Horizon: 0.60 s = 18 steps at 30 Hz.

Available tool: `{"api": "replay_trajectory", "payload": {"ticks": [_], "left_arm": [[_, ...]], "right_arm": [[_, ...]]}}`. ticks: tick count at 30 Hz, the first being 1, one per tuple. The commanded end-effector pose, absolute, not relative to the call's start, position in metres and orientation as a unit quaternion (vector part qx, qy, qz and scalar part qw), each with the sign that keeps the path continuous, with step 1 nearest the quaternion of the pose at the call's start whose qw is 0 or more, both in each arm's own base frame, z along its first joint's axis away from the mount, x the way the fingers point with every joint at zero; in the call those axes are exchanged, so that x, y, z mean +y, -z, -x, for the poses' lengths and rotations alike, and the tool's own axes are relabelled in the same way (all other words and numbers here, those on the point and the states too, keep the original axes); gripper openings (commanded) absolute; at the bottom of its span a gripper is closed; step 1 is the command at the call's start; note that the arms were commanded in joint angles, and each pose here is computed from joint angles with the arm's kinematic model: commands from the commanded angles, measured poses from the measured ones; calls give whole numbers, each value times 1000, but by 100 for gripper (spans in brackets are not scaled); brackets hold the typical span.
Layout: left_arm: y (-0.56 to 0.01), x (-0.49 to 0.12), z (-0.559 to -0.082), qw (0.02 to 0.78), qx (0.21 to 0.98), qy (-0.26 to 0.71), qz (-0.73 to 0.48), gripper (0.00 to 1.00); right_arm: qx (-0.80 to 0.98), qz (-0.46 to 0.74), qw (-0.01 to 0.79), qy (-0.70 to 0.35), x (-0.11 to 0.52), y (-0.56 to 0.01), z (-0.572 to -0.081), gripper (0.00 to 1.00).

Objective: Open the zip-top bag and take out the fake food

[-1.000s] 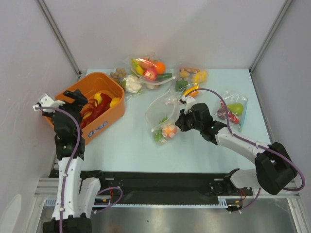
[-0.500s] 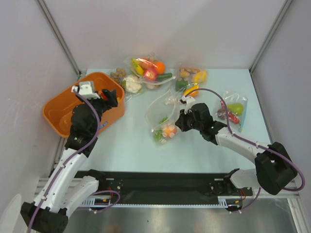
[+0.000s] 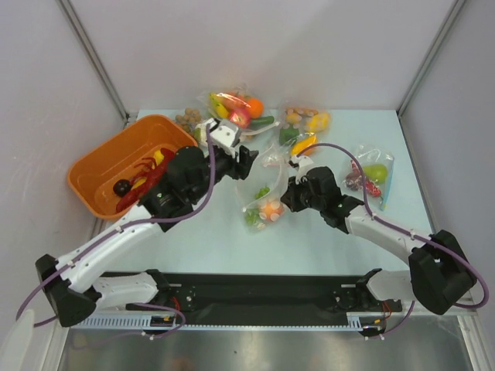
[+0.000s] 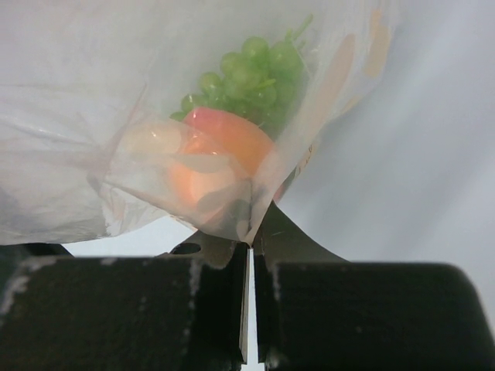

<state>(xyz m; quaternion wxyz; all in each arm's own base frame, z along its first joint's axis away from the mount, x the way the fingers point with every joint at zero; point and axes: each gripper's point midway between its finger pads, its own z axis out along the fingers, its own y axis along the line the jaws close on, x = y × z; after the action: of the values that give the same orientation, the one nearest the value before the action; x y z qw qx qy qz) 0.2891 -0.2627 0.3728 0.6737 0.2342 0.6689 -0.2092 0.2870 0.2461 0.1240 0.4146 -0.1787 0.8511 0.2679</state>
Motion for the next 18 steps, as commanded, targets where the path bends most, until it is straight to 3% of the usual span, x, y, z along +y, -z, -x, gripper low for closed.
{"api": "replay_trajectory", "payload": {"ticks": [1,5,18], "left_arm": [[-365,-282,-284,646,673,231,-274,61],[-346,-298,-288,618,690,245,-285,51],[-257,-329,-309,529,760,227,-303,46]], "right_arm": [[841,176,436,-268,242,-137,-288,0],[840,175,438,-267,238,-138,-288,0],[837,175,437,-277,238,-138,-287,0]]}}
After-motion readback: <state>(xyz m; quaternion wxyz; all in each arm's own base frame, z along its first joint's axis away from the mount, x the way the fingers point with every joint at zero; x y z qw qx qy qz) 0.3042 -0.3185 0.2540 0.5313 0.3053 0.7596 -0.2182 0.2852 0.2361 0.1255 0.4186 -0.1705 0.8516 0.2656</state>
